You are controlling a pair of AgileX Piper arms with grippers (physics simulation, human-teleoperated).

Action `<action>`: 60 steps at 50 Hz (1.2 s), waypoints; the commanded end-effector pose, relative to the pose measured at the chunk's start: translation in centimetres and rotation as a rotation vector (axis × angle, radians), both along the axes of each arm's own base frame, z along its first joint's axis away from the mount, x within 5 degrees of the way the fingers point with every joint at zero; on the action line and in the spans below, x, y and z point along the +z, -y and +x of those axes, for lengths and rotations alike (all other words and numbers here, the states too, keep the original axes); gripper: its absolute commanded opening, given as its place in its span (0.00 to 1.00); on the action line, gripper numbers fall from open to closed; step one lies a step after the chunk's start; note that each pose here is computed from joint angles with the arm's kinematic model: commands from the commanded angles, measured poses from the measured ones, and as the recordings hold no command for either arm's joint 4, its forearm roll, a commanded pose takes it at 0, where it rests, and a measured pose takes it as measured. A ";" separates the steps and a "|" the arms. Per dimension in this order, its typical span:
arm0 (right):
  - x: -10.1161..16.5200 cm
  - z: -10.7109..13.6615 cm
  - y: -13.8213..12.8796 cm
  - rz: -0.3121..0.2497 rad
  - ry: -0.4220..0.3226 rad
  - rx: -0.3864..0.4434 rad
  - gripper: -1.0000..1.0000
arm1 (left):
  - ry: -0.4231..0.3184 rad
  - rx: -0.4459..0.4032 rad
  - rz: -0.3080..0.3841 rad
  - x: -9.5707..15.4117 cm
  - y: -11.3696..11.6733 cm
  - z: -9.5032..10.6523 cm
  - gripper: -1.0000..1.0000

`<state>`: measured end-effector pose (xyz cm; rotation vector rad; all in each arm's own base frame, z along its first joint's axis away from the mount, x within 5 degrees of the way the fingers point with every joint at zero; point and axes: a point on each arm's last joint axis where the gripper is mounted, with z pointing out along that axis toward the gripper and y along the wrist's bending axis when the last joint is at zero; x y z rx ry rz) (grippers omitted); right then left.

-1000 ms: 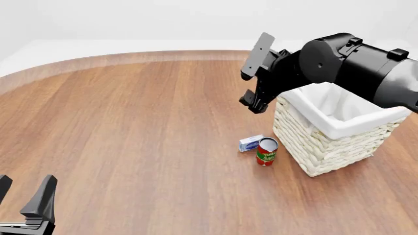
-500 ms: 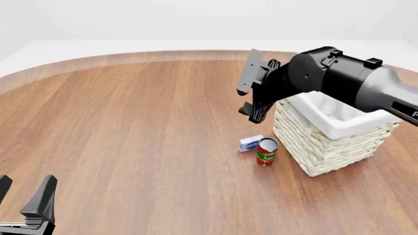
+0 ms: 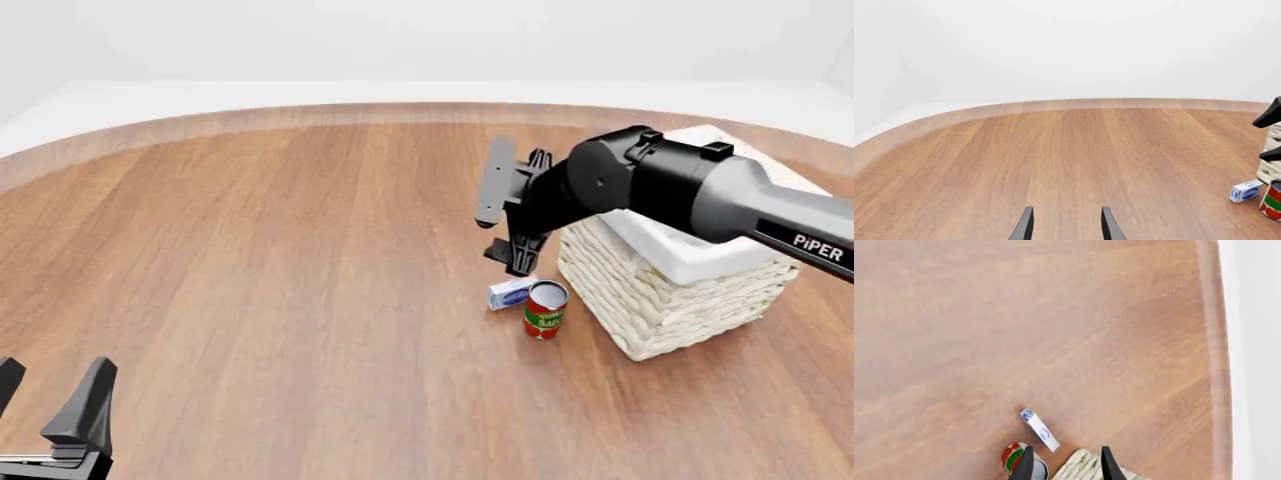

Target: Pick up the alphabet soup and the cream cheese box, and put them in the basket.

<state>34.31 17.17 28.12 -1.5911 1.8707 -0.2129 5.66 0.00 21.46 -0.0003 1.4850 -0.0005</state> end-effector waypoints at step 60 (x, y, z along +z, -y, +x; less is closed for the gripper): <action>-6.0 3.2 -1.9 -0.143 -0.152 0.093 1.00 | 0.000 0.000 0.000 0.0 0.0 0.0 1.00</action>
